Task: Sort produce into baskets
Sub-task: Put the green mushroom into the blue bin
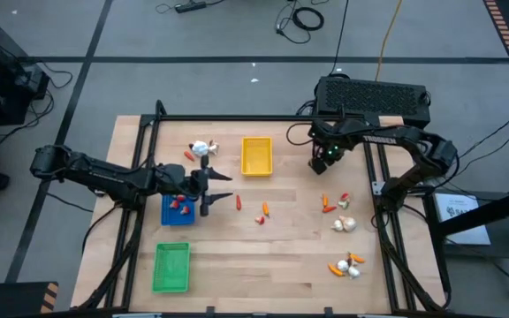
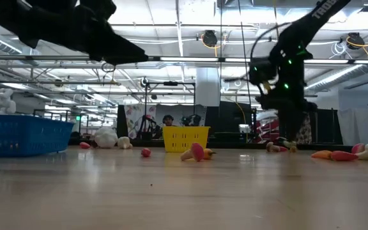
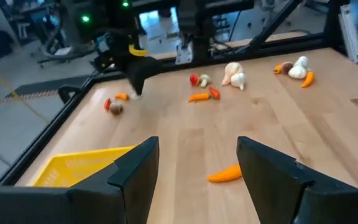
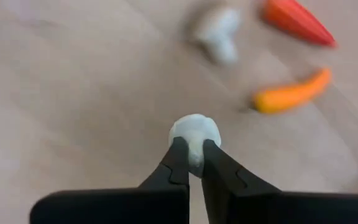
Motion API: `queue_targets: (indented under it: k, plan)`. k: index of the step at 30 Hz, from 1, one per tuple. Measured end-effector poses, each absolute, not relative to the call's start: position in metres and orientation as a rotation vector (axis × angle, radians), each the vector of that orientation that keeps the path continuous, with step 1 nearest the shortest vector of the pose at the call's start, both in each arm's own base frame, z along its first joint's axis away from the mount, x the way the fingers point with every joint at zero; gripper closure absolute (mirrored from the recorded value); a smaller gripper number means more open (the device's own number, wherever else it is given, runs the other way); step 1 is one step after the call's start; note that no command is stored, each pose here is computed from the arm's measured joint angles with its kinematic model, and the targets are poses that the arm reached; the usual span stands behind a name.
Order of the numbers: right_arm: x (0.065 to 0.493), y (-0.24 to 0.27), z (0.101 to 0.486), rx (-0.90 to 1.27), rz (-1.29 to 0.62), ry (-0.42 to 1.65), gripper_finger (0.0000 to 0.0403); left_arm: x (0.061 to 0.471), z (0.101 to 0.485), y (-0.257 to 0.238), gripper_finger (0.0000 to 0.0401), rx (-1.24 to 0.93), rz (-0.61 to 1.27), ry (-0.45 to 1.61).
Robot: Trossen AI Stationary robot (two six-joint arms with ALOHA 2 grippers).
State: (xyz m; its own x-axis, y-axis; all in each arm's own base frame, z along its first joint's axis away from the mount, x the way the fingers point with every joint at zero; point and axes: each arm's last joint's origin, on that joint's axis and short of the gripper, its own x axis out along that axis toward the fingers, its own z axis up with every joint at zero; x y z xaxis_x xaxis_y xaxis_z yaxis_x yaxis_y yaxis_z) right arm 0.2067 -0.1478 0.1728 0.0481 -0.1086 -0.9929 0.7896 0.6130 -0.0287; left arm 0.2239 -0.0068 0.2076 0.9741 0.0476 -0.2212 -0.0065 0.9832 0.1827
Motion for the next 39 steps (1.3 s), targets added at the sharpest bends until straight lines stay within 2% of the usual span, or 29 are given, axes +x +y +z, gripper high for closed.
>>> queue_targets:
  k: [5, 10, 14, 19, 24, 29, 39]
  plan:
    - [0.238, -0.131, 0.191, 0.597, -0.596, 1.196, 0.0391, 0.215, 0.199, -0.001, 0.0177, 0.173, 0.074, 0.103]
    - [0.278, -0.099, 0.205, 0.583, -0.275, 0.939, 0.039, 0.208, 0.195, 0.003, 0.0177, 0.14, 0.103, 0.027]
    - [0.306, -0.068, 0.221, 0.538, -0.058, 0.732, 0.039, 0.208, 0.197, 0.001, 0.0177, 0.146, 0.056, 0.015]
    - [0.327, -0.032, 0.242, 0.486, 0.094, 0.499, 0.039, 0.21, 0.201, -0.001, 0.0177, 0.184, 0.02, -0.001]
    - [0.335, -0.01, 0.257, 0.465, 0.178, 0.345, 0.039, 0.212, 0.199, -0.012, 0.0177, 0.317, -0.028, -0.004]
    - [0.337, 0.0, 0.258, 0.443, 0.101, 0.317, 0.039, 0.216, 0.201, -0.024, 0.0177, 0.42, -0.063, -0.105]
    - [0.353, 0.013, 0.244, 0.448, 0.151, 0.264, 0.039, 0.235, 0.198, -0.031, 0.0177, 0.444, -0.084, -0.138]
